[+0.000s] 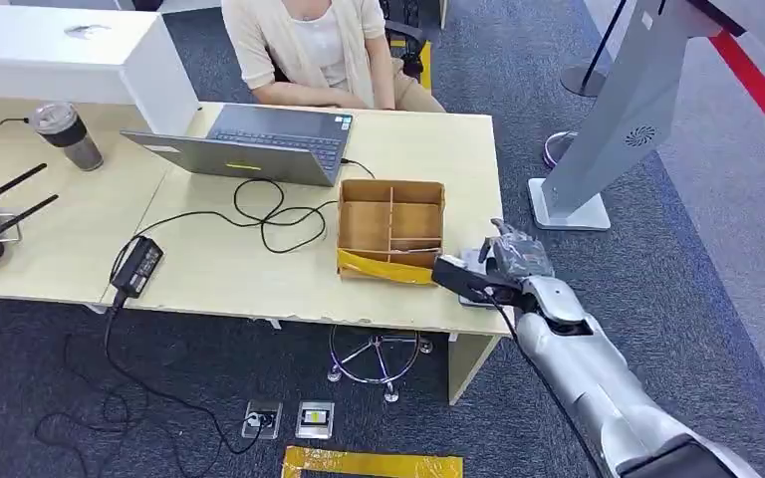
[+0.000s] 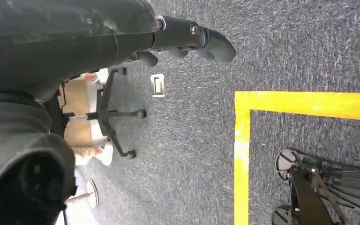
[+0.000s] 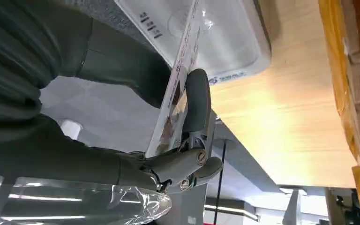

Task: Pass the card to the sensor for recognition and then transmit it.

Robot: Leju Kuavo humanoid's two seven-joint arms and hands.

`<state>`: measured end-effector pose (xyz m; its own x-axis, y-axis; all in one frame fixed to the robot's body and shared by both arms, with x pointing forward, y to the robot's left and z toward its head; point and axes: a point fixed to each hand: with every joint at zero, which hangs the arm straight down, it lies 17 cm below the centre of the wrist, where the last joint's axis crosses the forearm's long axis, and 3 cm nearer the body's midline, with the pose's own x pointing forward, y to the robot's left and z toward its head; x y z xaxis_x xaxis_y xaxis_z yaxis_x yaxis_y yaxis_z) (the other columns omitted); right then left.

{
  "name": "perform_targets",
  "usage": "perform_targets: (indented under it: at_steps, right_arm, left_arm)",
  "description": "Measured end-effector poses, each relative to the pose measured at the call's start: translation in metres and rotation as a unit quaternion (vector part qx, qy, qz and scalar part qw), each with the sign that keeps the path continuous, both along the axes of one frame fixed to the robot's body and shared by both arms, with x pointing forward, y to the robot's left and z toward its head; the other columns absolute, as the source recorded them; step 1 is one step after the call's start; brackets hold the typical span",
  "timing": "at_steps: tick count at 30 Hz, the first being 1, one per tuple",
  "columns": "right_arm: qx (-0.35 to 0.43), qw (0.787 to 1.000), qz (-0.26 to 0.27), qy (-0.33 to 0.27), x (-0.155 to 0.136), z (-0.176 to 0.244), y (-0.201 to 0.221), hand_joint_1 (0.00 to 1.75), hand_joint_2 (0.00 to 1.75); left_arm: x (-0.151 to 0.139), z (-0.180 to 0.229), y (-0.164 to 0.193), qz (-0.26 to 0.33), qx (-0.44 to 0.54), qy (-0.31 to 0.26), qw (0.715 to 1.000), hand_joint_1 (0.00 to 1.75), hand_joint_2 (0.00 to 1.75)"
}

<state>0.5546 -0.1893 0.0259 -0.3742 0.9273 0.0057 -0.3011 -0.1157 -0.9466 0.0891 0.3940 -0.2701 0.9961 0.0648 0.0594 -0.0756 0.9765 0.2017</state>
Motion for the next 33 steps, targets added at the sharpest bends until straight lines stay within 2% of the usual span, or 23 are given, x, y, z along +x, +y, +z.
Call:
perform_targets:
  at_steps: [8,33]
  right_arm:
    - [0.010,1.000,0.002,0.008,-0.005,-0.007,0.001,1.75,1.75]
    - [0.005,0.999,-0.030,0.016,-0.005,-0.014,-0.031,1.75,1.75]
  left_arm:
    - [0.000,-0.001,-0.004,0.000,0.001,0.000,1.000,0.00,0.00]
    - [-0.002,-0.001,-0.001,-0.002,0.017,0.008,1.000,0.00,0.00]
